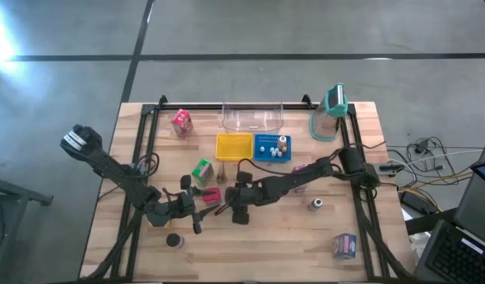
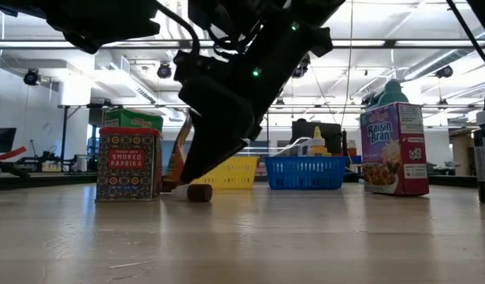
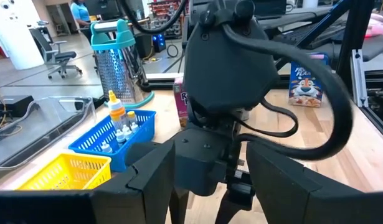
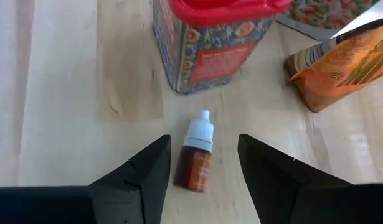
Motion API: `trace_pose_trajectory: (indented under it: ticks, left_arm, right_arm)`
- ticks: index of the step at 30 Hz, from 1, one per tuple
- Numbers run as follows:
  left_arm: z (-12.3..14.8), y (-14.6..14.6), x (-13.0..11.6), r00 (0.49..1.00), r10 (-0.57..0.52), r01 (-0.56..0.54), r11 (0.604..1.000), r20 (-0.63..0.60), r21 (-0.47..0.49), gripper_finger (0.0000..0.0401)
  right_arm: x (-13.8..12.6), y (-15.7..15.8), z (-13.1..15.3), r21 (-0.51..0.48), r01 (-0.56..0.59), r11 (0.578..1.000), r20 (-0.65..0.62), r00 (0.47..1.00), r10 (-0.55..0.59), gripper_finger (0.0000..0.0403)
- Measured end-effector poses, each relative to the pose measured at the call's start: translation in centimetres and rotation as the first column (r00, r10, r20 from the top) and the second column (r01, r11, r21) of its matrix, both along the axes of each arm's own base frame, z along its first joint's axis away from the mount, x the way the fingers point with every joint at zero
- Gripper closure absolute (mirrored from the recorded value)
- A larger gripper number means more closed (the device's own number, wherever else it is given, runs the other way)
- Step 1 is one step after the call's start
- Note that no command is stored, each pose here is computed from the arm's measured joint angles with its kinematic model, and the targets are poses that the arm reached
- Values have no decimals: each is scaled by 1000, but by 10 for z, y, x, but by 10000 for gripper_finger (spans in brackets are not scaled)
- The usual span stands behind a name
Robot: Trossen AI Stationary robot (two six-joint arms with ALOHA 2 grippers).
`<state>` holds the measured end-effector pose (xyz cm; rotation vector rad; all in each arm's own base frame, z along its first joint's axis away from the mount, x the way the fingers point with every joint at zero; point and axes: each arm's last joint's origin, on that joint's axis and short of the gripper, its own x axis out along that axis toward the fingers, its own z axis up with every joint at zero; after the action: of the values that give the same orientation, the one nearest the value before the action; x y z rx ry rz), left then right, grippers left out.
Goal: Pick & Place Kitchen Items
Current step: Put the orange food coloring bottle into the blue bin
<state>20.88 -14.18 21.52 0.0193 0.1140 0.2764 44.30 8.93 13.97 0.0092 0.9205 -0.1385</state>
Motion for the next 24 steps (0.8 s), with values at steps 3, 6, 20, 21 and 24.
trace_pose_trajectory:
  ticks: [3, 6, 20, 21, 24]
  left_arm:
    - [0, 0, 0, 1000, 0, 0, 1000, 0, 0, 197]
    - [0, 0, 0, 1000, 0, 0, 1000, 0, 0, 197]
    - [0, 0, 0, 1000, -1, 1, 1000, -1, 1, 197]
    - [0, 0, 0, 1000, -1, 1, 1000, -1, 0, 197]
    - [0, 0, 0, 1000, -1, 1, 1000, -1, 1, 197]
  right_arm:
    - [1, 0, 0, 13, -3, 1000, 5, 1000, 3, 221]
    - [1, 1, 1, 23, -1, 1000, 15, 1000, 1, 231]
    - [1, -3, -5, 65, -9, 998, 25, 1000, 8, 254]
    - [1, -4, -6, 68, -4, 998, 22, 1000, 2, 251]
    - [-1, -6, -10, 73, 9, 997, 14, 1000, -10, 241]
